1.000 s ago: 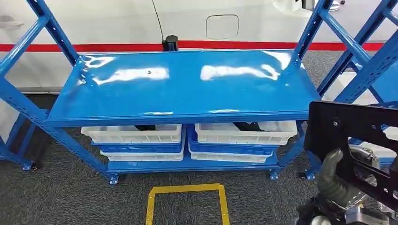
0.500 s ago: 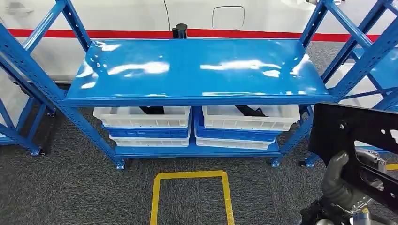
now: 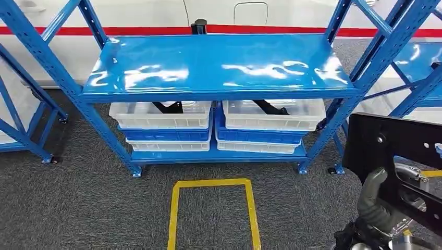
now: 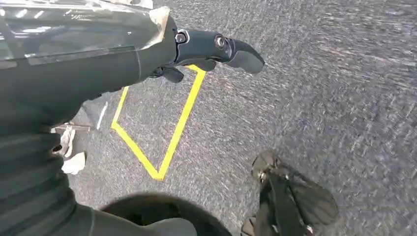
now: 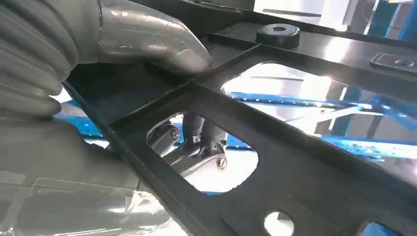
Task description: Take the parts from the cabinet and place them on the table.
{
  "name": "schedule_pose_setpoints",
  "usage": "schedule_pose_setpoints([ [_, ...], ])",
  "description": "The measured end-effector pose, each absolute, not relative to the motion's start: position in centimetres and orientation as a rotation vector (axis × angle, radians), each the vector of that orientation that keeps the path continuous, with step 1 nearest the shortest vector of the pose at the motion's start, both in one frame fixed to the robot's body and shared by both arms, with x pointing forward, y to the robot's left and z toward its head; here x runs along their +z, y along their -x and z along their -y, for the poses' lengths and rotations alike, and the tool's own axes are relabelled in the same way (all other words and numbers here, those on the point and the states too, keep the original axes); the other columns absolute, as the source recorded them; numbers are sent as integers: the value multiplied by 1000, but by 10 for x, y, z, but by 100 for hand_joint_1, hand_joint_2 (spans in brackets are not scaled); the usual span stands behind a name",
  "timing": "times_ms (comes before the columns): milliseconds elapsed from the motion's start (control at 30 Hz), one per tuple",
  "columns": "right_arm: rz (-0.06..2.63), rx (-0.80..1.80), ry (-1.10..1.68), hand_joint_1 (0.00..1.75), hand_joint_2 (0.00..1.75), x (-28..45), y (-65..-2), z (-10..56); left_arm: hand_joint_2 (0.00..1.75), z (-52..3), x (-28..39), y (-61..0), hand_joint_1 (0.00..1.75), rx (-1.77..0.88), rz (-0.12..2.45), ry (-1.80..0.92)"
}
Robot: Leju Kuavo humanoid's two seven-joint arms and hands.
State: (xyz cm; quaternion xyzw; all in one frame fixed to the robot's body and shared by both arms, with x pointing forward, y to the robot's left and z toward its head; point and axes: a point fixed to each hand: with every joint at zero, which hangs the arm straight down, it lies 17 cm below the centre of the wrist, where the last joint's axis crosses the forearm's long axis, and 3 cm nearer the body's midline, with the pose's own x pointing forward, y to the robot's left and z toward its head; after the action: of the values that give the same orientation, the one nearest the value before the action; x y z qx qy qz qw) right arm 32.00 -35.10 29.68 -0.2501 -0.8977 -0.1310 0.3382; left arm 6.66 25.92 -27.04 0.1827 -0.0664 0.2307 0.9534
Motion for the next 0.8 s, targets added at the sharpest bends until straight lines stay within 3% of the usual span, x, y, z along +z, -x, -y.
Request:
schedule_pose_setpoints([
  [800, 2369, -329, 579, 175, 175, 306, -330, 347, 175, -255, -267, -95, 0, 524, 247, -320],
])
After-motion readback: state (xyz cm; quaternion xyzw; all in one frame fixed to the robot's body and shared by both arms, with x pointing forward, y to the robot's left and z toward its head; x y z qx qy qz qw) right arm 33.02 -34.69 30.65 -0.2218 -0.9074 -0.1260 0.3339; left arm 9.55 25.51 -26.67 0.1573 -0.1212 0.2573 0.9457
